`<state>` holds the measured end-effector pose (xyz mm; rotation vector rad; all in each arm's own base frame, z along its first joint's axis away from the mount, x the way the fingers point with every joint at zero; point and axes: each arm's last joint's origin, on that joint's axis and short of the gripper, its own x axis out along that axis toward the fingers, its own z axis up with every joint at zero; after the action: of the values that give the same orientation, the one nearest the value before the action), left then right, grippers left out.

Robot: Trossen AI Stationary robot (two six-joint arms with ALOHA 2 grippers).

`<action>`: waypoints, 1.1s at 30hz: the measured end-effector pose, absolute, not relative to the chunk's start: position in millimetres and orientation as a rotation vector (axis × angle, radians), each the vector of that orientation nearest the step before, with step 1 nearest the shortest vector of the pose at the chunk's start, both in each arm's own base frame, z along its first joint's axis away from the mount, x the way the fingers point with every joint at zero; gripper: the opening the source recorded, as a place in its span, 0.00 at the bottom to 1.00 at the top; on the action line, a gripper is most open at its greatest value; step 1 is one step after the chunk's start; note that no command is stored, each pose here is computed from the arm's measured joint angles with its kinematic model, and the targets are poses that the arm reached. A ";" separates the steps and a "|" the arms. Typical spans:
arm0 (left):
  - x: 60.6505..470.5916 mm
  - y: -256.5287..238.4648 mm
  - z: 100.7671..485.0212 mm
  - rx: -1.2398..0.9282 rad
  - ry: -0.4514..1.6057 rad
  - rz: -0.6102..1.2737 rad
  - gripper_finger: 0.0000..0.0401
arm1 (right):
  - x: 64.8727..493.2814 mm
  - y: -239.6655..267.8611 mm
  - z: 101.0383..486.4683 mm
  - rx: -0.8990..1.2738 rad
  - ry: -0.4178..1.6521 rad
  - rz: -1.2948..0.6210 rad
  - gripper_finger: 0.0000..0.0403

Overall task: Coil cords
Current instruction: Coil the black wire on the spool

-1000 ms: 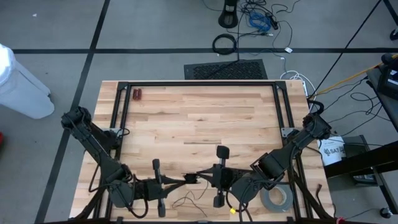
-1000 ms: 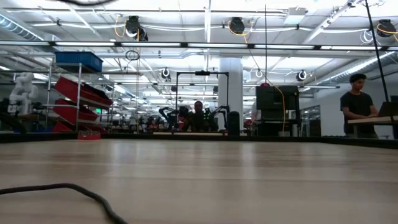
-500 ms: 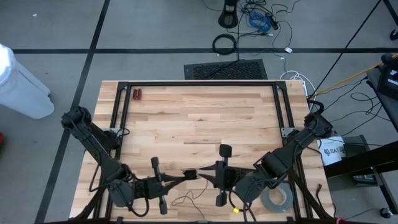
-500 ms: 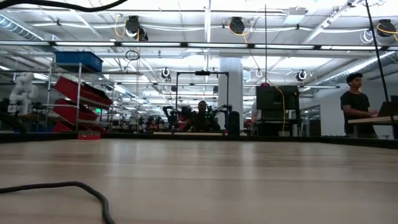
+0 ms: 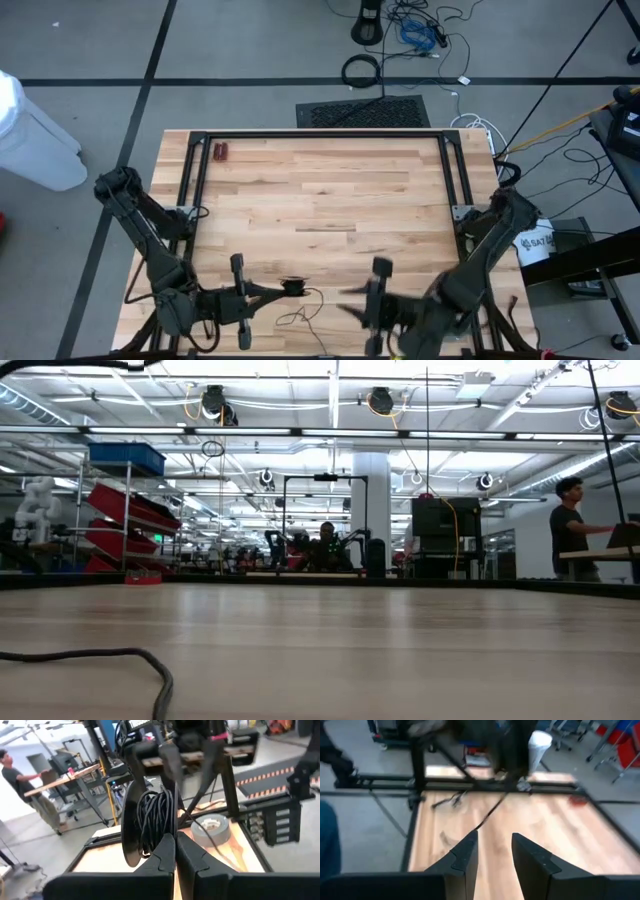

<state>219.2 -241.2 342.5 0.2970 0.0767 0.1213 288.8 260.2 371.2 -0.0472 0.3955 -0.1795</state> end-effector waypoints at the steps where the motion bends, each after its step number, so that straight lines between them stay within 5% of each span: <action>1: 217.8 -241.1 342.8 0.317 0.081 0.113 0.00 | 290.0 266.6 363.9 -0.040 0.406 -0.177 0.26; 8: 215.7 -245.9 342.7 0.462 0.073 -0.023 0.00 | 316.6 301.1 302.3 -0.002 0.420 -0.248 0.26; 19: 207.9 -238.6 354.8 0.477 0.054 0.021 0.00 | 392.9 327.7 196.8 0.102 0.299 -0.228 0.26; 33: 174.1 -229.0 381.5 0.455 0.010 0.036 0.00 | 395.5 330.3 209.6 -0.005 0.190 -0.275 0.30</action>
<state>174.1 -229.0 381.5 0.4546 0.0101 0.0361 395.5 330.3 209.6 -0.0050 0.1897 -0.2747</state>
